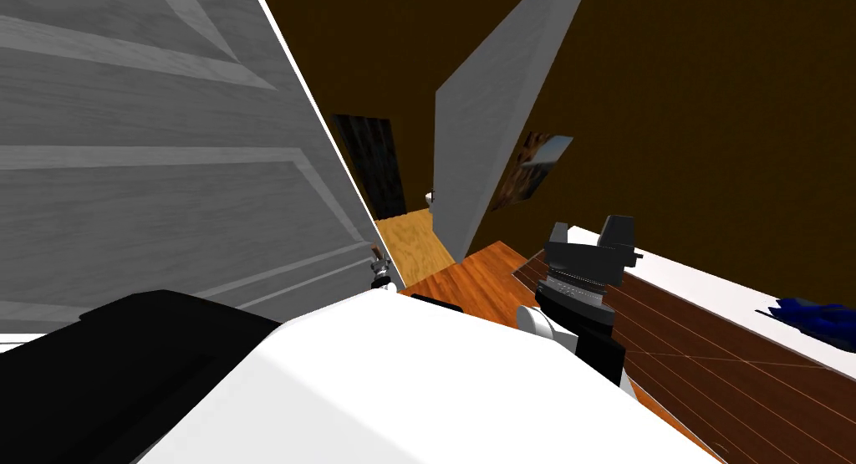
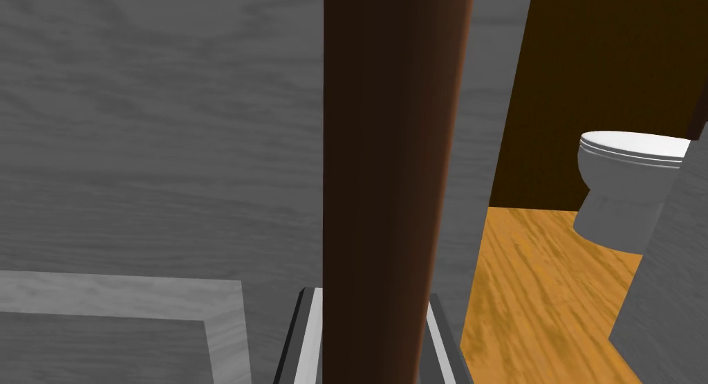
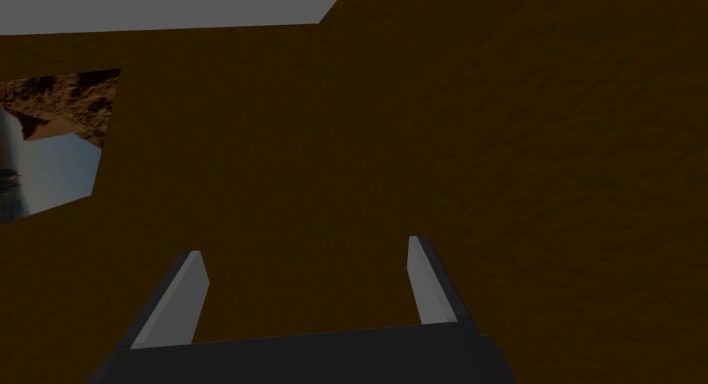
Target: Push the door open
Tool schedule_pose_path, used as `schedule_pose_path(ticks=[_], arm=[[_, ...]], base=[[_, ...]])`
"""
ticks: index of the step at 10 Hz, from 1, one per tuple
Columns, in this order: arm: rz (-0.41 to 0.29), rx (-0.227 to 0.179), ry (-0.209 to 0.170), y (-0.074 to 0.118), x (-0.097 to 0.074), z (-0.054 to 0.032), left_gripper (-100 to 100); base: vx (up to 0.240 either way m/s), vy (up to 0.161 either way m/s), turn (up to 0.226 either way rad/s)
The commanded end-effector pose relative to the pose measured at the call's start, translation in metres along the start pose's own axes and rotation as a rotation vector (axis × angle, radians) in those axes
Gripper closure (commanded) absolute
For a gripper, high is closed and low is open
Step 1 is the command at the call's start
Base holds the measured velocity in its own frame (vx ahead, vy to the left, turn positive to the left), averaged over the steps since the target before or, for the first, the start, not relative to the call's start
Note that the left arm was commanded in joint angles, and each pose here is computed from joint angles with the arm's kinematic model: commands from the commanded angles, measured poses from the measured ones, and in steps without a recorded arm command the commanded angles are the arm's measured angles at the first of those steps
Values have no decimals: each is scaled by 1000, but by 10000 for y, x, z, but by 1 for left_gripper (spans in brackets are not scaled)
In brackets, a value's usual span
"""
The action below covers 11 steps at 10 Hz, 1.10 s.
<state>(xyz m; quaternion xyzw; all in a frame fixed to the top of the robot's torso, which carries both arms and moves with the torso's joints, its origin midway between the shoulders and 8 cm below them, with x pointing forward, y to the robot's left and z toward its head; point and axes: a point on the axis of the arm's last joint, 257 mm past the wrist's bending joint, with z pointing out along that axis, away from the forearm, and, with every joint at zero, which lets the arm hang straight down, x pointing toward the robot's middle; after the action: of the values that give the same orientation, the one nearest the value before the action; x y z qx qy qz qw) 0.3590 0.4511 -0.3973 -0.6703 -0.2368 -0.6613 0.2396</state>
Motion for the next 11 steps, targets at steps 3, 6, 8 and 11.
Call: schedule_pose_path(ticks=[3, 6, 8, 11], arm=[[-1, -5, 19, 59, 71, 14, 100], [-1, -12, 18, 128, 68, -21, 100], [0, -17, 18, 179, 67, -49, 100], [0, -24, 17, 246, 65, -85, 100]], base=[[194, 77, 162], [204, 79, 228], [224, 74, 232], [199, 54, 202]])
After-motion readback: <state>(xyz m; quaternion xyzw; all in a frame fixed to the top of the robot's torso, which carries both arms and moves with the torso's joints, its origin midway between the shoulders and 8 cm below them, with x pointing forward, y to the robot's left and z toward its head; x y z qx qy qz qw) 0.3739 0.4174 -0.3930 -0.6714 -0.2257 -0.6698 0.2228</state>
